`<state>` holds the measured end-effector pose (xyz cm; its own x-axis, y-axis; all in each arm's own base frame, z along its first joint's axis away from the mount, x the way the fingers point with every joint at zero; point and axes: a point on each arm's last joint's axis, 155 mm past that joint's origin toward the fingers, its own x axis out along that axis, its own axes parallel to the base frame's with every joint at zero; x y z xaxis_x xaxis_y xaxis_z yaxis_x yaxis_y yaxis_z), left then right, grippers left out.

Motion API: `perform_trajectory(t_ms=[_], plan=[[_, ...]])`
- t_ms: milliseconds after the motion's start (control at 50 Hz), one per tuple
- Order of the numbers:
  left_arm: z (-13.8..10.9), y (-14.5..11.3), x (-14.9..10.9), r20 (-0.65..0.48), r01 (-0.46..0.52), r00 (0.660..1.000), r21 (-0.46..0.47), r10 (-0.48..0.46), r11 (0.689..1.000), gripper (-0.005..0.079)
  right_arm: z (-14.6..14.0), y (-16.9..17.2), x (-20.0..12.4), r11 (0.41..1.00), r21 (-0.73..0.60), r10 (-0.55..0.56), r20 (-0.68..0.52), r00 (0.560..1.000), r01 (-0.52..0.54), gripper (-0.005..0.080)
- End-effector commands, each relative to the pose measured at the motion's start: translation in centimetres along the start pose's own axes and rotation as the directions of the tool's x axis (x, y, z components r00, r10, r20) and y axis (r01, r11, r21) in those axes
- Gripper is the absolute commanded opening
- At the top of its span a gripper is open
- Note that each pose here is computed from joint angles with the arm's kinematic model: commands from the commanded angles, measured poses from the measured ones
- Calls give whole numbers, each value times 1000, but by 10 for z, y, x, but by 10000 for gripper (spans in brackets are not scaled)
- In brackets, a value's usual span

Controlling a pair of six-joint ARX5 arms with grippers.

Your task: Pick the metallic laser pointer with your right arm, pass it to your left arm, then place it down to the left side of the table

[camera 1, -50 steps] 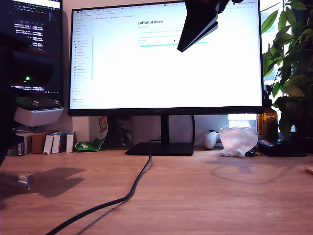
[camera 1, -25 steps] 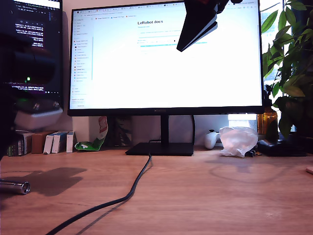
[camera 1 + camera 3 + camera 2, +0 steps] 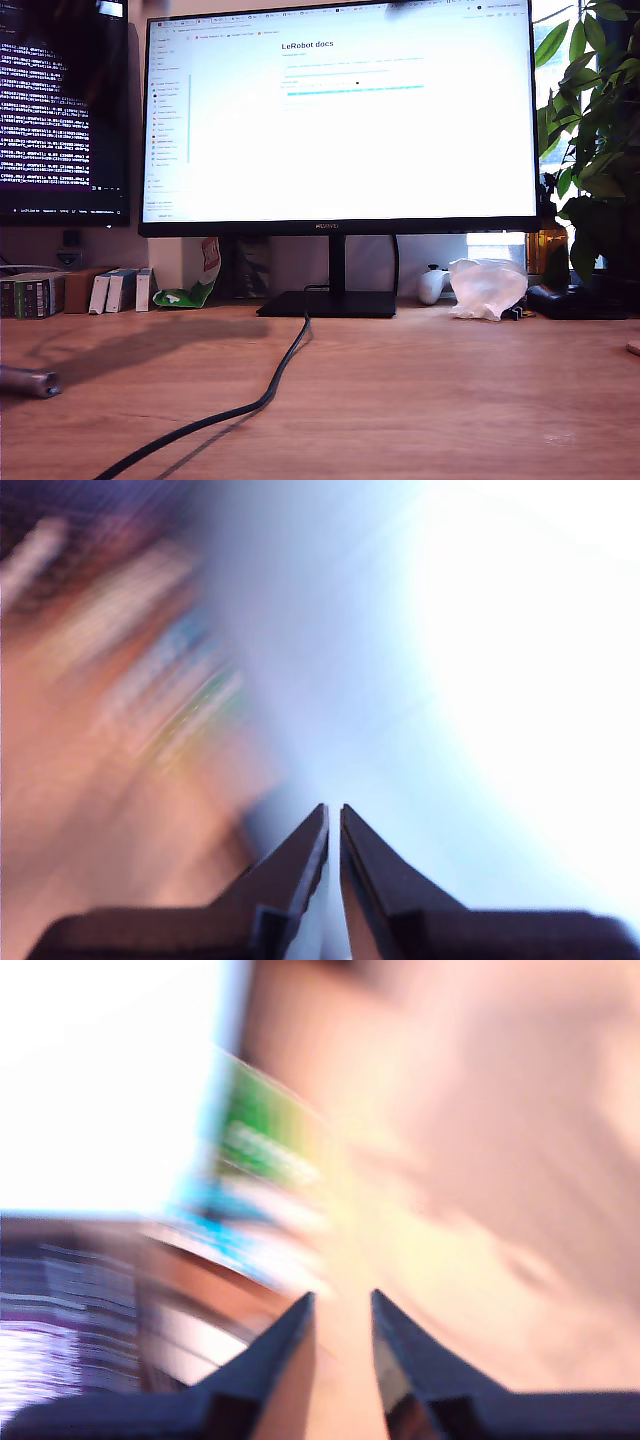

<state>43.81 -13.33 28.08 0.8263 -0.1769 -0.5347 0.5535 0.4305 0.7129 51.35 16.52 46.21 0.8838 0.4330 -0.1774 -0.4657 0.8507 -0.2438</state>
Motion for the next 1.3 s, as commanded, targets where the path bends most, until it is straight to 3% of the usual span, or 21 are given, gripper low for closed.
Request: perform_trajectory(t_ms=[0,100,260,380,460,620,680,820,940,1120,1280], plan=[[33,36,-18,107,-78,990,-79,86,994,54,36,-42,-11,987,72,-150,120,981,143,-10],[73,86,-53,255,-147,947,-194,194,970,26,86,-92,-50,943,149,-329,260,908,299,-10],[118,161,-128,444,-226,814,-352,374,908,20,138,-141,-116,866,209,-500,406,765,455,-10],[132,202,-184,533,-182,712,-489,457,853,20,163,-157,-156,822,256,-566,463,682,509,-10],[132,218,-212,569,-112,668,-560,479,821,19,176,-156,-180,813,265,-577,493,651,519,-10],[132,240,-266,630,-22,586,-616,509,787,-12,199,-150,-234,778,197,-593,541,596,596,-10],[126,241,-279,630,-11,587,-621,508,784,-15,206,-146,-252,775,197,-593,556,583,601,-10],[115,221,-292,624,50,642,-613,444,789,-15,219,-132,-285,781,194,-578,584,570,594,-10],[117,203,-309,647,99,649,-594,401,798,-15,211,-118,-296,802,159,-558,543,627,576,-10],[110,198,-332,626,70,652,-612,428,788,-14,215,-105,-327,801,161,-557,550,622,576,-11],[106,189,-332,615,84,671,-617,413,782,-14,203,-92,-333,823,124,-534,502,680,555,-11]])
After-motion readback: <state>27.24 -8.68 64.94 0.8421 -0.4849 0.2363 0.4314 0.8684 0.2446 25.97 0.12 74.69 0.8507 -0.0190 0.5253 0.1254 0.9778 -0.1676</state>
